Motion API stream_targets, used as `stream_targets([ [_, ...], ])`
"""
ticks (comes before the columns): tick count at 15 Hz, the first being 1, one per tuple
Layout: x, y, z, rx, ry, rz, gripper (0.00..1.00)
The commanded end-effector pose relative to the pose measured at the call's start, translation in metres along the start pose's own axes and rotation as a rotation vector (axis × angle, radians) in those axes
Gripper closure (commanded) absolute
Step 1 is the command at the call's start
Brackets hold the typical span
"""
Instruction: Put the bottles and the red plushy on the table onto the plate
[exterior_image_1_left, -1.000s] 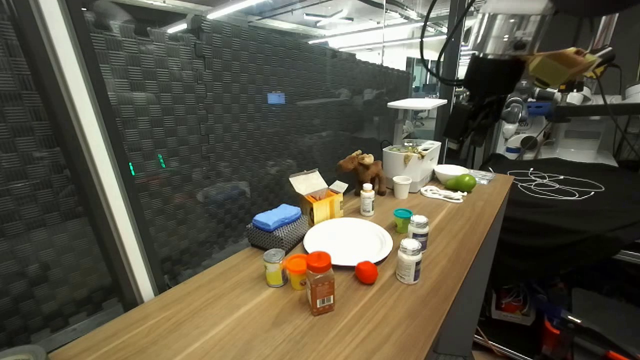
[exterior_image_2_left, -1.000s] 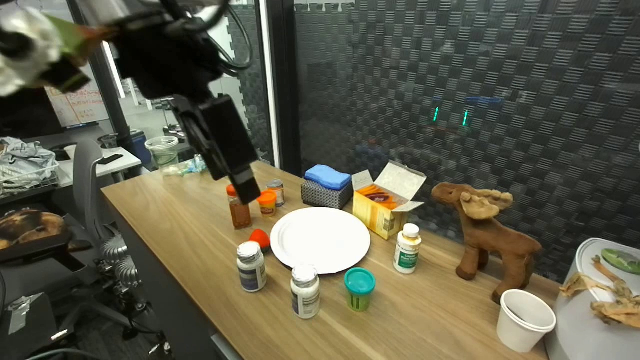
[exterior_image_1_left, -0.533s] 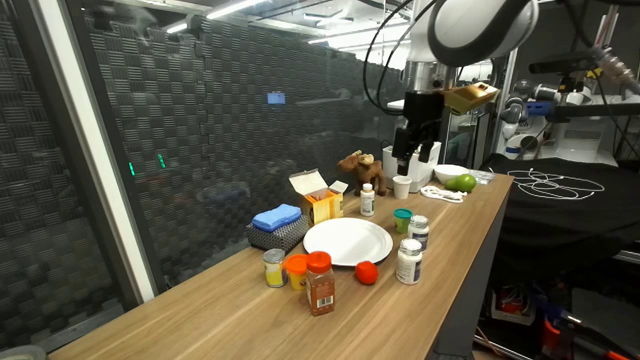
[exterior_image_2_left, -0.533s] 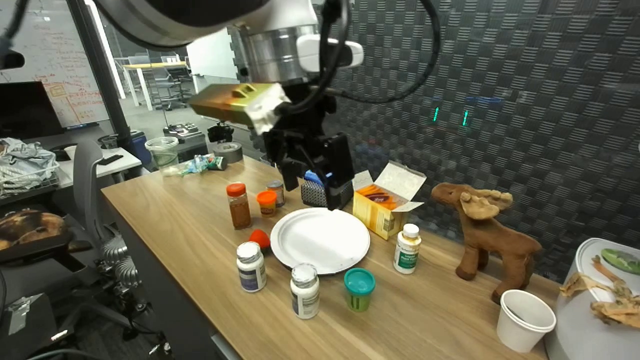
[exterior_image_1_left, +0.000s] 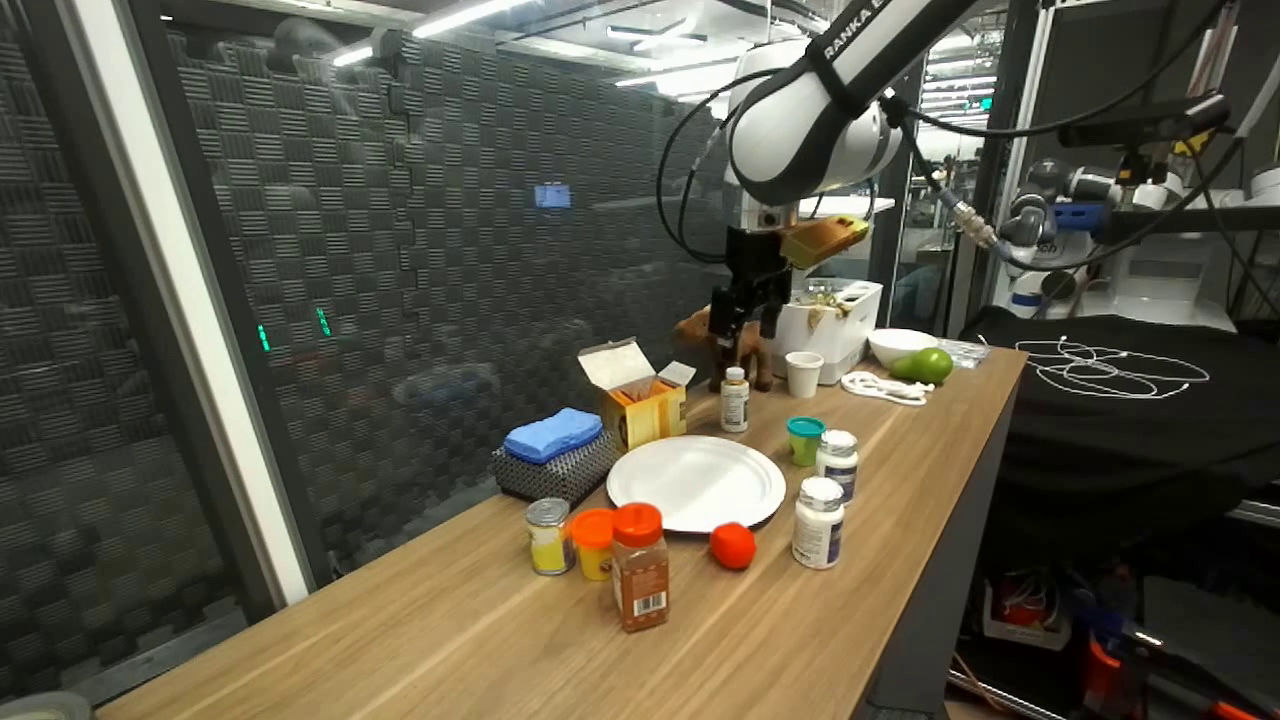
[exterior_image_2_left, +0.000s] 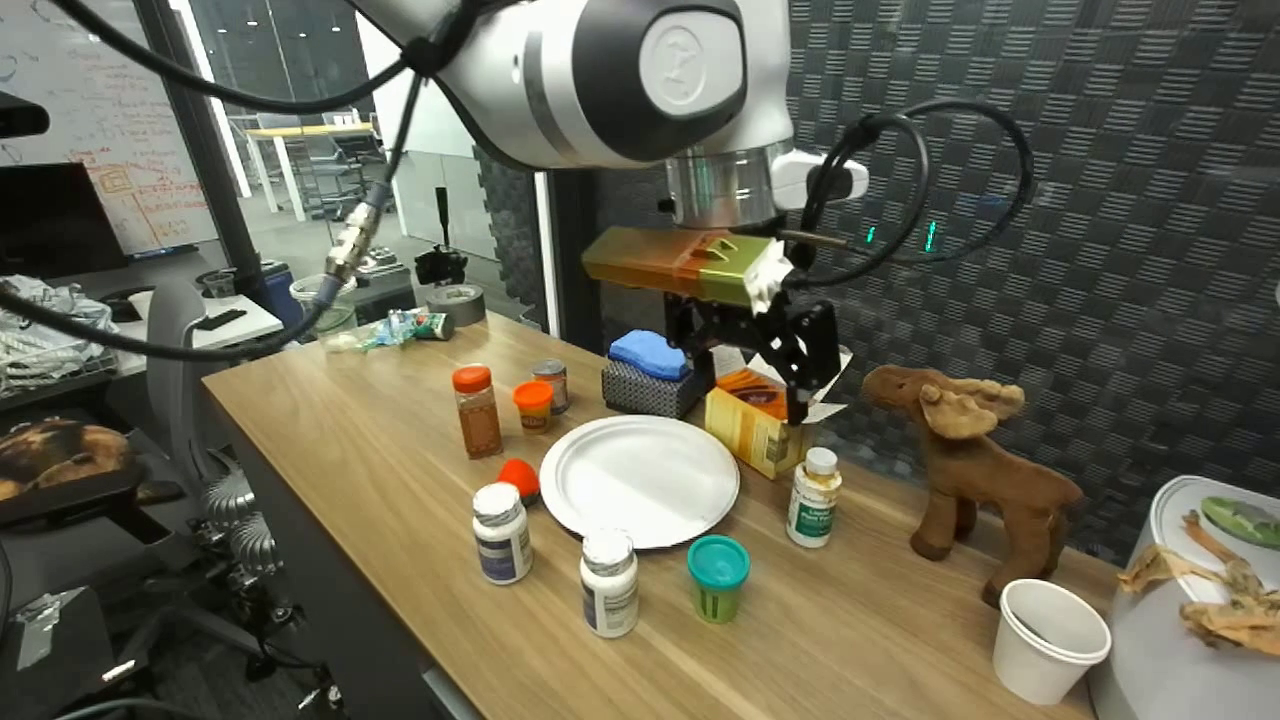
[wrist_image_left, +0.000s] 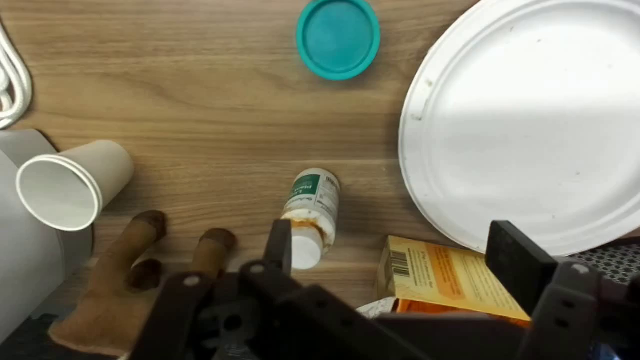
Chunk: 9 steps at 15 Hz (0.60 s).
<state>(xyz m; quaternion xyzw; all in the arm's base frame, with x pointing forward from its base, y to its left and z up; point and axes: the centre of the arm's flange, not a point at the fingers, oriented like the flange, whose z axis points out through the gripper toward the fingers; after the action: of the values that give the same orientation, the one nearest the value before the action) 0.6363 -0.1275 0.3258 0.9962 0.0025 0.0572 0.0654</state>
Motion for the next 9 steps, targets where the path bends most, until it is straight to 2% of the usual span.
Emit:
stream_targets([
  [1, 0.037, 0.024, 0.015, 0.016, 0.002, -0.007, 0.00],
  [9, 0.047, 0.050, 0.046, 0.039, -0.015, 0.037, 0.00],
])
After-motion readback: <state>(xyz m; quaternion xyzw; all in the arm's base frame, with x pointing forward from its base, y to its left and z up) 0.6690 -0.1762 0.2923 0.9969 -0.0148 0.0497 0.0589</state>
